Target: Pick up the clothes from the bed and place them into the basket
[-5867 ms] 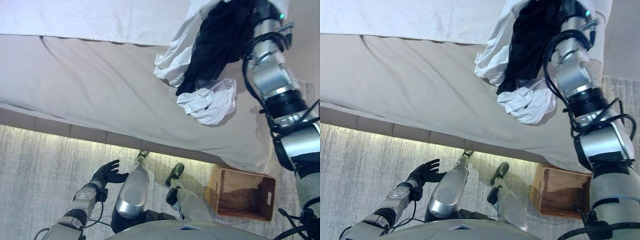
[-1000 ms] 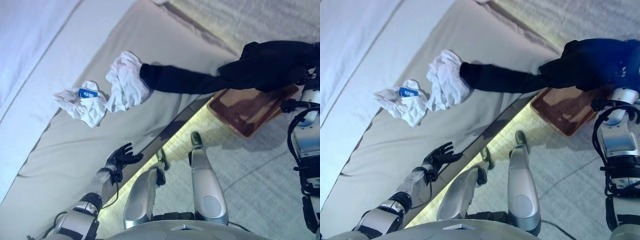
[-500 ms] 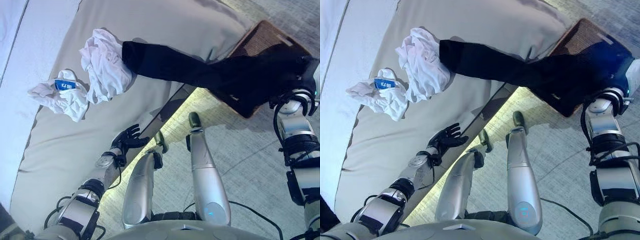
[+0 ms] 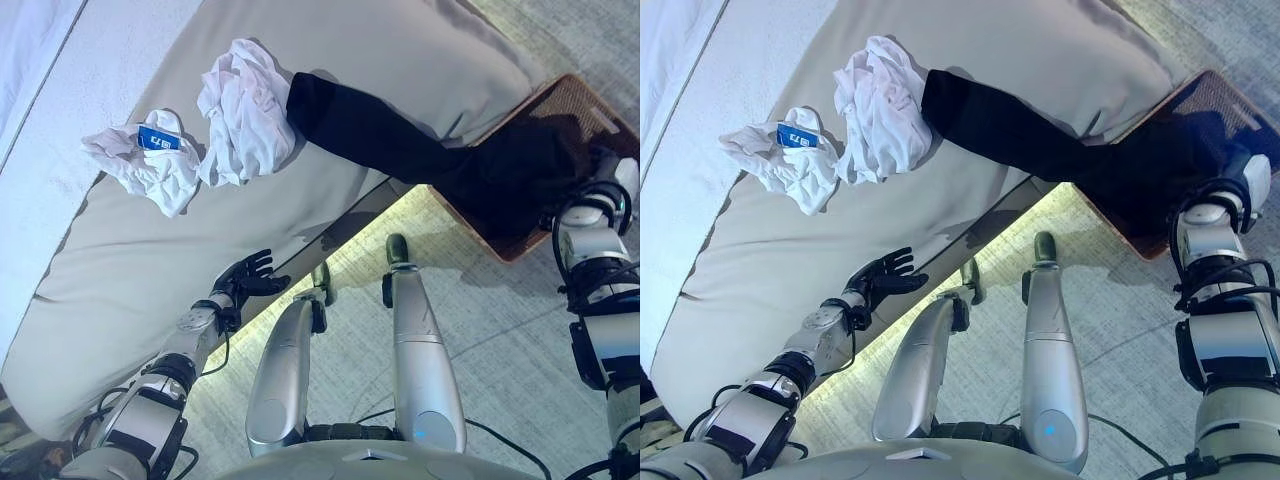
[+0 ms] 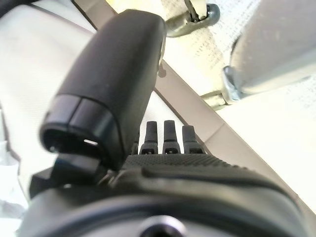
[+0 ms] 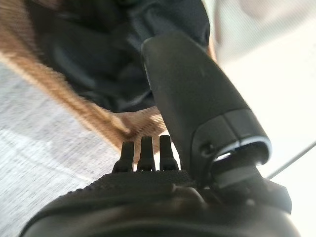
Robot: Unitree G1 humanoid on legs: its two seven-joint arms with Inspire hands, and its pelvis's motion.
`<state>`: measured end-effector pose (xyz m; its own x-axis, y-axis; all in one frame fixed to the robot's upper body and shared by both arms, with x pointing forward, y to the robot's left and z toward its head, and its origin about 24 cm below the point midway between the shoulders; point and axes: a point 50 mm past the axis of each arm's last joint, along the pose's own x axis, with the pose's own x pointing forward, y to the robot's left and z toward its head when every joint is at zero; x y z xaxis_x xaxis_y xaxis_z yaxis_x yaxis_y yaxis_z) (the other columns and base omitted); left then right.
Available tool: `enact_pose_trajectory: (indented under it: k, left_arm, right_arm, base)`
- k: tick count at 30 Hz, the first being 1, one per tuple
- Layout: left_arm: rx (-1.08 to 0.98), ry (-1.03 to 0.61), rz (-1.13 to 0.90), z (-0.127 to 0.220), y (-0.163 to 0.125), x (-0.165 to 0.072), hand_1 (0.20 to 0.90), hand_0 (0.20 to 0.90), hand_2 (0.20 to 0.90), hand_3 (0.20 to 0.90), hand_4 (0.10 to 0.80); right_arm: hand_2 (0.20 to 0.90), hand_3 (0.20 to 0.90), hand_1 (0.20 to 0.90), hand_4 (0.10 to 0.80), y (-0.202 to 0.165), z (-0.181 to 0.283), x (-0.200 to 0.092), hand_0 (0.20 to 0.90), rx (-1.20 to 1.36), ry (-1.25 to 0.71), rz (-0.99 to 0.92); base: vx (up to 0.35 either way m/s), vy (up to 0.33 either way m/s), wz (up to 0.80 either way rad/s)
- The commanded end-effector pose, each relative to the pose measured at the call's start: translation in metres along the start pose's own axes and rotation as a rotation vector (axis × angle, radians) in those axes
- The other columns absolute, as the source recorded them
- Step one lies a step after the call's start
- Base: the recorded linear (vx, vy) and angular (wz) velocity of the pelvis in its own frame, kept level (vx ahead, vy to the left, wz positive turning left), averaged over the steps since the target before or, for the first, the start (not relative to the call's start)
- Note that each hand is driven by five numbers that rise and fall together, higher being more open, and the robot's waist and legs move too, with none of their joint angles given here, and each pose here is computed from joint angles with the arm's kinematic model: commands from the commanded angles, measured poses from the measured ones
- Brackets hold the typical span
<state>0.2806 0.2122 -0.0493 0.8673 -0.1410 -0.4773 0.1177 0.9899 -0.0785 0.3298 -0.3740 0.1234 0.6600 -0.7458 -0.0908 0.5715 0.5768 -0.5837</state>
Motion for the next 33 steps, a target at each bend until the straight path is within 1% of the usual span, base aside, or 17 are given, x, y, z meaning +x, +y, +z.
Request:
enact_pose_trajectory:
  k: [1,5,7,11,13,14,16,19,21,22,23,27,31,33]
  left_arm:
    - [0.011,0.003,0.095,-0.003,0.036,-0.017,0.9,0.9,0.9,0.9,0.8]
    - [0.018,0.018,0.121,-0.004,0.044,-0.021,0.9,0.9,0.9,0.9,0.8]
    - [0.021,0.036,0.138,-0.007,0.05,-0.025,0.9,0.9,0.9,0.9,0.8]
    - [0.033,0.08,0.183,-0.011,0.065,-0.033,0.9,0.9,0.9,0.9,0.8]
    - [0.031,0.105,0.206,-0.015,0.071,-0.037,0.9,0.9,0.9,0.9,0.8]
    - [0.03,0.117,0.214,-0.019,0.073,-0.04,0.9,0.9,0.9,0.9,0.8]
    - [0.02,0.144,0.237,-0.032,0.075,-0.047,0.9,0.9,0.9,0.9,0.8]
    - [-0.014,0.174,0.266,-0.051,0.07,-0.053,0.9,0.9,0.9,0.9,0.8]
    - [-0.044,0.197,0.282,-0.064,0.064,-0.056,0.9,0.9,0.9,0.9,0.8]
    - [-0.051,0.199,0.285,-0.065,0.063,-0.056,0.9,0.9,0.9,0.9,0.8]
    - [-0.065,0.211,0.284,-0.07,0.059,-0.055,0.9,0.9,0.9,0.9,0.8]
    - [-0.067,0.2,0.248,-0.069,0.049,-0.049,0.9,0.9,0.9,0.9,0.8]
    - [-0.058,0.182,0.223,-0.063,0.043,-0.043,0.9,0.9,0.9,0.9,0.8]
    - [-0.043,0.17,0.202,-0.058,0.038,-0.037,0.9,0.9,0.9,0.9,0.8]
  right_arm:
    - [0.9,0.9,0.9,0.8,-0.046,-0.017,0.011,0.9,-0.06,0.053,-0.077]
    - [0.9,0.9,0.9,0.8,-0.049,-0.032,0.01,0.9,-0.092,0.085,-0.053]
    - [0.9,0.9,0.9,0.8,-0.044,-0.04,0.007,0.9,-0.105,0.116,-0.005]
    - [0.9,0.9,0.9,0.8,-0.033,-0.077,0.0,0.9,-0.235,0.221,0.147]
    - [0.9,0.9,0.9,0.8,-0.033,-0.08,-0.002,0.9,-0.253,0.182,0.154]
    - [0.9,0.9,0.9,0.8,-0.032,-0.076,-0.002,0.9,-0.244,0.154,0.148]
    - [0.9,0.9,0.9,0.8,-0.027,-0.056,-0.006,0.9,-0.232,0.039,0.1]
    - [0.9,0.9,0.9,0.8,-0.016,-0.013,-0.02,0.9,-0.21,-0.212,0.041]
    - [0.9,0.9,0.9,0.8,-0.001,0.019,-0.037,0.9,-0.232,-0.364,0.075]
    - [0.9,0.9,0.9,0.8,0.002,0.023,-0.04,0.9,-0.227,-0.379,0.087]
    - [0.9,0.9,0.9,0.8,0.013,0.033,-0.045,0.9,-0.242,-0.433,0.125]
    - [0.9,0.9,0.9,0.8,0.032,0.048,-0.044,0.9,-0.299,-0.443,0.204]
    - [0.9,0.9,0.9,0.8,0.042,0.055,-0.041,0.9,-0.306,-0.417,0.207]
    - [0.9,0.9,0.9,0.8,0.05,0.062,-0.037,0.9,-0.309,-0.384,0.178]
  base:
    - [0.023,0.065,0.01]
    - [0.001,0.049,0.04]
    - [0.035,0.071,0.03]
    - [0.083,0.038,0.11]
    - [0.106,0.049,0.16]
    - [0.119,0.07,0.18]
    - [0.127,0.104,0.22]
    - [0.123,0.155,0.08]
    - [0.136,0.165,0.03]
    - [0.125,0.169,0.04]
    - [0.092,0.136,0.03]
    - [0.068,0.097,0.2]
    - [0.011,0.021,0.33]
    - [0.014,0.011,0.28]
